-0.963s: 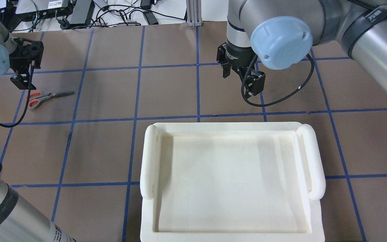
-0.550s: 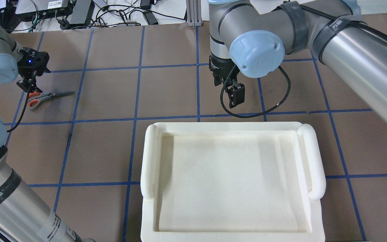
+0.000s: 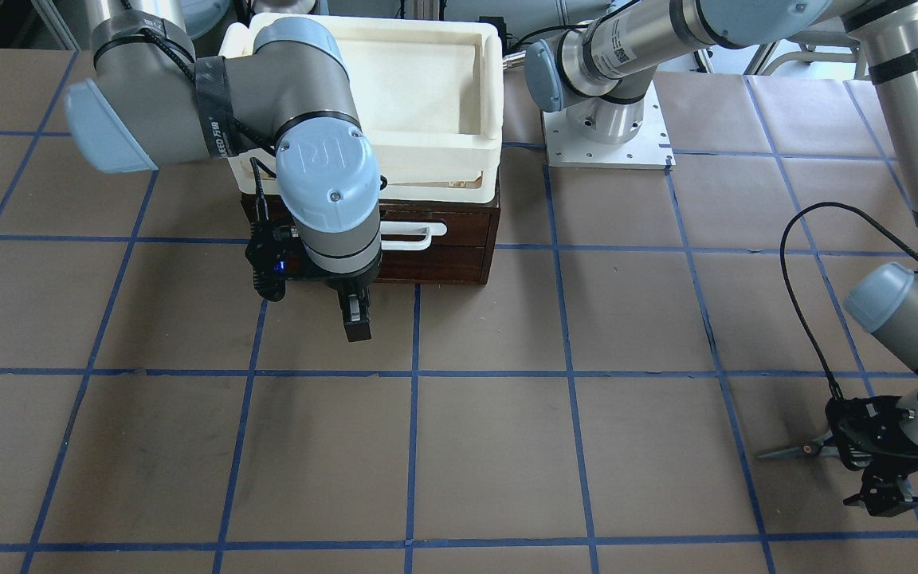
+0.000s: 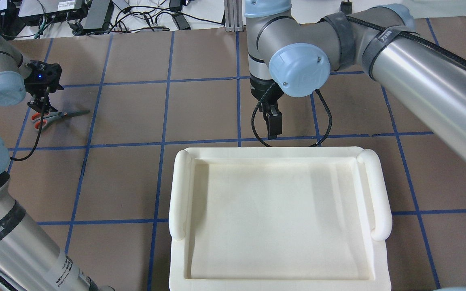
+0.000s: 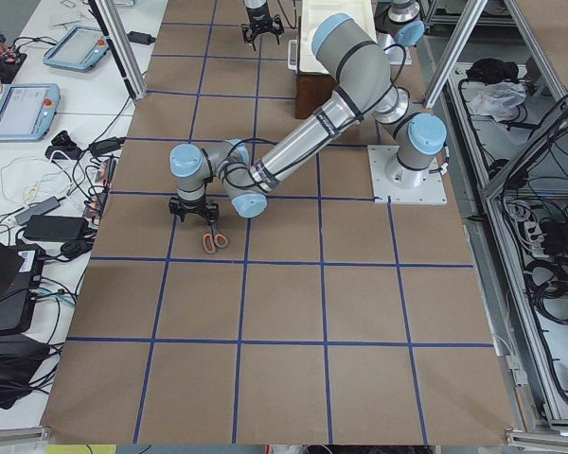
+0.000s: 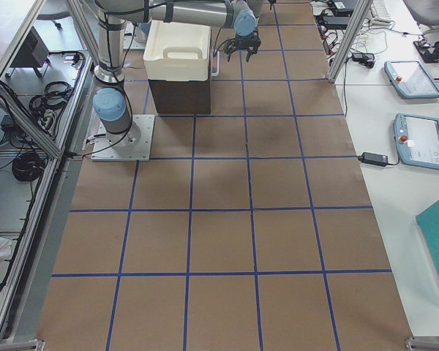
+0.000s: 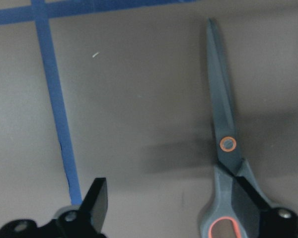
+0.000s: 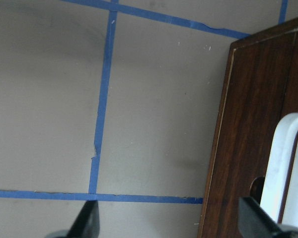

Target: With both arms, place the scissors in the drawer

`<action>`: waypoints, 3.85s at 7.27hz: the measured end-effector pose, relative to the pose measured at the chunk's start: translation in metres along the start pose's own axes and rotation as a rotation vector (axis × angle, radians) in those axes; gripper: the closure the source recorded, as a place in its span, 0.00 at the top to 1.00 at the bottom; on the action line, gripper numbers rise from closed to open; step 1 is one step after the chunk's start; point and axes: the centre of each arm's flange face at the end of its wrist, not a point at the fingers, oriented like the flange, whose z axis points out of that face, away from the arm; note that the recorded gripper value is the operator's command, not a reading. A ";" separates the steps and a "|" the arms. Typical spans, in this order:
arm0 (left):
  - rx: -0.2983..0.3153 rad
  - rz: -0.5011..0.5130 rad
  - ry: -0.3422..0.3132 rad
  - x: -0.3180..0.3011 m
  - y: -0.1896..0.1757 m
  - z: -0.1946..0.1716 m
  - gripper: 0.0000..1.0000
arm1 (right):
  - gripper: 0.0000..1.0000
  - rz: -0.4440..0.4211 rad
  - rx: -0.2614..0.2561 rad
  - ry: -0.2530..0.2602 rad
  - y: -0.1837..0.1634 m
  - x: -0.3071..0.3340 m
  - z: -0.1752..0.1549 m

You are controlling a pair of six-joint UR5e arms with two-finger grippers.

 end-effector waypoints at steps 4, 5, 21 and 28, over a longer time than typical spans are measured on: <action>0.018 -0.085 0.040 0.024 0.001 0.013 0.72 | 1.00 0.071 -0.030 0.079 0.006 0.004 0.013; 0.018 -0.085 0.040 0.025 0.001 0.011 0.70 | 1.00 0.087 -0.027 0.097 0.006 0.004 0.017; 0.066 -0.060 0.015 0.026 -0.034 -0.071 0.00 | 1.00 0.129 -0.008 0.223 0.012 0.005 0.048; 0.098 0.076 0.021 0.058 -0.247 -0.260 0.00 | 1.00 0.107 -0.007 0.250 0.017 0.006 0.065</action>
